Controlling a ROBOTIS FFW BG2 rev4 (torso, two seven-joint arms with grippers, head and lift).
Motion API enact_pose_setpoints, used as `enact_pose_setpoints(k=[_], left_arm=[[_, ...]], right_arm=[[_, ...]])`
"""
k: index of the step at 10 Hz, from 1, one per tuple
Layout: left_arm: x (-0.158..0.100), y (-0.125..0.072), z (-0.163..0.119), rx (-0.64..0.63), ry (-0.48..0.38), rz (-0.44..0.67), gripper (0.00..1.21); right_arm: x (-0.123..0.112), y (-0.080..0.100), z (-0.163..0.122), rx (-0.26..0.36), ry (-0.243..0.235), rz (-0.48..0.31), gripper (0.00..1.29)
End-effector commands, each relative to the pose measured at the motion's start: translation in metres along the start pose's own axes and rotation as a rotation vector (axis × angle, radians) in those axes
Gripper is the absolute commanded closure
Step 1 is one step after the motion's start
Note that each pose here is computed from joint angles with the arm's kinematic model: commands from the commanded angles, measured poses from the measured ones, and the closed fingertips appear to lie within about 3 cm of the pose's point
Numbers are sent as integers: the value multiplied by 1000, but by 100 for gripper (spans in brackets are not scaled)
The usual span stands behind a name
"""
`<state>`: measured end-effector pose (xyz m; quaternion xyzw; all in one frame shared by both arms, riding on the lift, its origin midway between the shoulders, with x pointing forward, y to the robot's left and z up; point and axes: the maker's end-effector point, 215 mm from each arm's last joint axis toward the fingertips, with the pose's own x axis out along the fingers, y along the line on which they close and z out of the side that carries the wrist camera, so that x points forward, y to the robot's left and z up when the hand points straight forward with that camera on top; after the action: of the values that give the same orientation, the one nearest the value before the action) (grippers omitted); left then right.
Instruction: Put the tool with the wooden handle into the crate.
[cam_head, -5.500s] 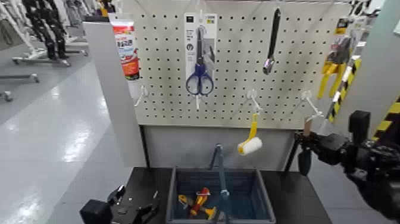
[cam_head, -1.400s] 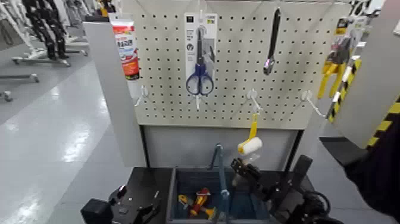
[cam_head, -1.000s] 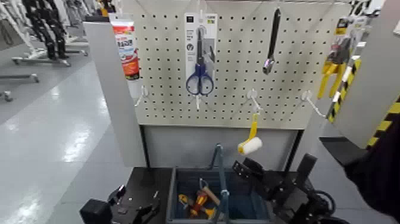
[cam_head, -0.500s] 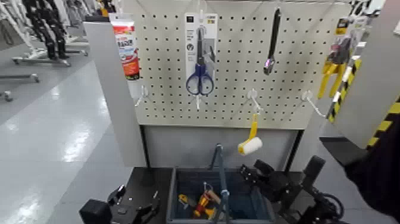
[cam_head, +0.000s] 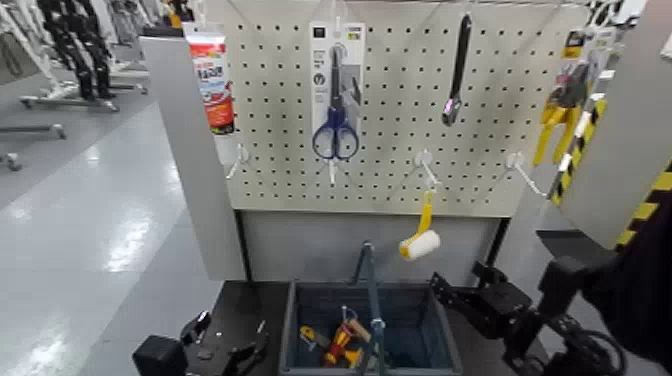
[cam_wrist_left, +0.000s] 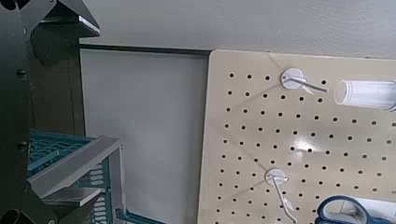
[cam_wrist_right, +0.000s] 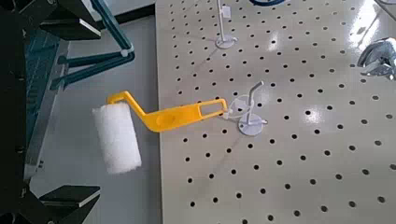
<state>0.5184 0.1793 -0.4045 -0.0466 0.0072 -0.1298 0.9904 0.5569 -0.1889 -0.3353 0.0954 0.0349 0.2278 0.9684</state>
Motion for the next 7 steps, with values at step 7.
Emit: enact_pose_setpoints(k=[7], left_arm=[[0,0,0,4,2,-4,11]], right_arm=[[-81,-28,-5,-155,-62,-326,13]])
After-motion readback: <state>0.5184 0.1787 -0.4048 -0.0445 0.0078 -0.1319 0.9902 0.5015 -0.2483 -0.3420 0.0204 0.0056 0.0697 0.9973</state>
